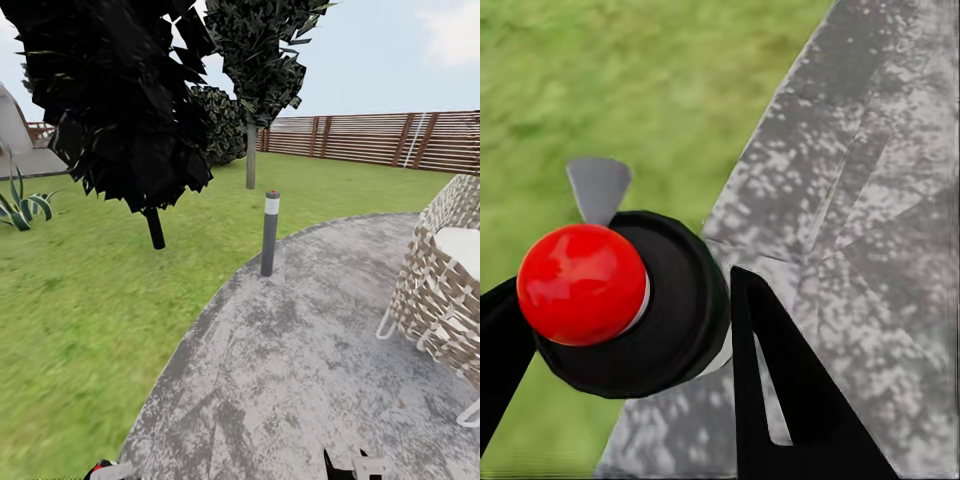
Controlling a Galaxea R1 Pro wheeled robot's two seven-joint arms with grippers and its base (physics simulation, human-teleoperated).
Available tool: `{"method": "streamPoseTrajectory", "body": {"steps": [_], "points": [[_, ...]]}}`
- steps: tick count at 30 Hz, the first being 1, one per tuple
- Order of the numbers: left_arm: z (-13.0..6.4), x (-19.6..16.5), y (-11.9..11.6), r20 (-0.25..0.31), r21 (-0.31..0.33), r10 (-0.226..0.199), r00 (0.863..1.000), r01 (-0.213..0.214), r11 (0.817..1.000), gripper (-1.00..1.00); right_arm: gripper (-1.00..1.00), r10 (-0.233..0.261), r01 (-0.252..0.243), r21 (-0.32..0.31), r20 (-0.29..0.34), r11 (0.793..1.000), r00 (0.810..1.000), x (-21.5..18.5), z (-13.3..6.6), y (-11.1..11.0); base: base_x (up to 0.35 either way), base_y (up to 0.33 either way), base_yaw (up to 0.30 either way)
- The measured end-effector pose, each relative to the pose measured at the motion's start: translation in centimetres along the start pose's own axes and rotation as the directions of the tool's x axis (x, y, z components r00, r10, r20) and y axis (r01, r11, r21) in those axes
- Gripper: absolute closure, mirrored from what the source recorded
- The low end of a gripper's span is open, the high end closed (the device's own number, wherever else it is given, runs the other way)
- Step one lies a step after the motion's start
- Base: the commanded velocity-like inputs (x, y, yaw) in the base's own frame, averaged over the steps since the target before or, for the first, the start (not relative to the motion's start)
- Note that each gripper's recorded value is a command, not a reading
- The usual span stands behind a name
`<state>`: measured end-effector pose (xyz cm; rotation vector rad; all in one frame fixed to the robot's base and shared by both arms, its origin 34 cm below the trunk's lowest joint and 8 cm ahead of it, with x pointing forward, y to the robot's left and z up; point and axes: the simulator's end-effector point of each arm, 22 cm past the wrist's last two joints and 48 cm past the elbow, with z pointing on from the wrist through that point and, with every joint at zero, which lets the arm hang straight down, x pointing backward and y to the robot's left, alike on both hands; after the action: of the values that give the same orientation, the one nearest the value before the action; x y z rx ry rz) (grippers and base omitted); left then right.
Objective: Pick up the pesticide atomizer in the garden and spray insectifuge to fully cover both potted plants in the garden.
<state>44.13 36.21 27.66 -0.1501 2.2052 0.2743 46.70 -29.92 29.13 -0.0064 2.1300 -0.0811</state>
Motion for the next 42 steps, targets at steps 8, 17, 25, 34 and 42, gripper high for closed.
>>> {"method": "streamPoseTrajectory", "body": {"steps": [8,17,25,34,42], "points": [[0.0,0.0,-0.2,0.001,0.006,0.005,1.000,-0.005,1.000,1.00,-1.00,0.000,0.000,-0.002,0.000,1.000,1.000,0.0,0.0,0.0,-0.224,0.015,-0.267],[-0.2,-0.5,-0.2,0.001,0.008,0.007,1.000,-0.007,1.000,1.00,-1.00,-0.001,0.001,-0.002,-0.001,1.000,1.000,-0.4,-0.2,0.0,-0.004,0.000,-0.267],[-0.9,-2.1,-0.1,0.001,0.007,0.006,1.000,-0.006,1.000,1.00,-1.00,-0.001,0.001,-0.003,0.000,1.000,1.000,-2.2,-0.7,-0.1,0.000,0.000,-0.267],[-1.6,-3.8,0.3,0.001,0.000,-0.002,1.000,0.002,1.000,1.00,-1.00,-0.001,0.001,-0.003,-0.001,1.000,1.000,-3.9,-1.3,-0.1,0.000,0.000,-0.275],[-1.6,-3.9,0.3,0.001,0.001,-0.002,1.000,0.002,1.000,1.00,-1.00,-0.001,0.001,-0.002,-0.001,1.000,1.000,-3.9,-1.3,-0.2,0.000,0.000,-0.292]]}}
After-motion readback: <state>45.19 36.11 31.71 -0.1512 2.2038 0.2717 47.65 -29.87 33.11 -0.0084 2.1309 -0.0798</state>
